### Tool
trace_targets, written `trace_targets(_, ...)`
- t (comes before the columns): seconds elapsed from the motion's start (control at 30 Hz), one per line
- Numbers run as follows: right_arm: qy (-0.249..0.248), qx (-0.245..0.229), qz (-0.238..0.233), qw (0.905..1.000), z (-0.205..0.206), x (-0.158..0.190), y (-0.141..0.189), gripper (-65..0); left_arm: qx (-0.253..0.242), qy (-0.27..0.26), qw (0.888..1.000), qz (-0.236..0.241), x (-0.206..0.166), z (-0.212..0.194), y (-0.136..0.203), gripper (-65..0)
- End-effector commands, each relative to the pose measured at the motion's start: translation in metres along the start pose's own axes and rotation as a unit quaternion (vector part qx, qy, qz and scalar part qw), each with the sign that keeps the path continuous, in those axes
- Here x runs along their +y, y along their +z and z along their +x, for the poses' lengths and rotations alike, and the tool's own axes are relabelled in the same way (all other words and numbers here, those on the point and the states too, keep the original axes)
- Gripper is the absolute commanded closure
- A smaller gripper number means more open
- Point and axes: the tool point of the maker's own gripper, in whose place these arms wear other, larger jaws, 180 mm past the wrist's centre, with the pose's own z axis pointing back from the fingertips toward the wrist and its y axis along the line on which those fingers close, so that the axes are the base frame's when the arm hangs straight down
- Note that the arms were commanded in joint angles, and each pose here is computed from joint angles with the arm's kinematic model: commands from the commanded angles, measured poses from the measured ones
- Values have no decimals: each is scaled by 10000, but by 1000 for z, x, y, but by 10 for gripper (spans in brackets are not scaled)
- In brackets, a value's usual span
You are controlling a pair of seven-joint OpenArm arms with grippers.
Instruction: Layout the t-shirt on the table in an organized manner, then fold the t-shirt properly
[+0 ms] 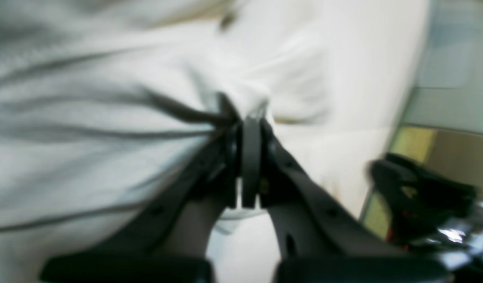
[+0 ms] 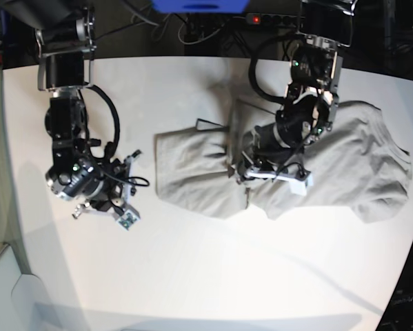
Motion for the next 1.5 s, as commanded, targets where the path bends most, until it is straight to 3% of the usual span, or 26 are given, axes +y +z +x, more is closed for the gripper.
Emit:
trace_targets(0.0,23,-292,-164,9994,20,-14,8,-182,-82,87,9998,-137,-12,7,8,-4)
trace_targets(0.3,-28,-395,-74,9992,28,-5,6,-181,-515,-42,9986,96,28,24,69,-4)
trace_targets(0.47,-142,-612,181,9979,48,20,1,-181,-704,164,9962,485,71,35,108,-4)
trace_targets(0.63,-319,-931,518,9938,78,51,-2,-185,-918,277,9943,459,102,45,143,-4)
trace_targets(0.83,-493,-1228,852,9875,106,82,-2,-185,-1297,118,9882,800,139,61,184,-4)
trace_targets(1.1,-184,-684,1699,9829,85,154,-30,-181,-1569,-135,9836,876,151,75,209,-4)
trace_targets(1.23,-137,-792,2007,9763,79,187,-33,-181,-1566,-180,9849,720,148,83,216,-4)
trace_targets(1.47,-299,-833,2273,9698,72,201,-50,-181,-1883,-215,9803,548,143,120,244,-4)
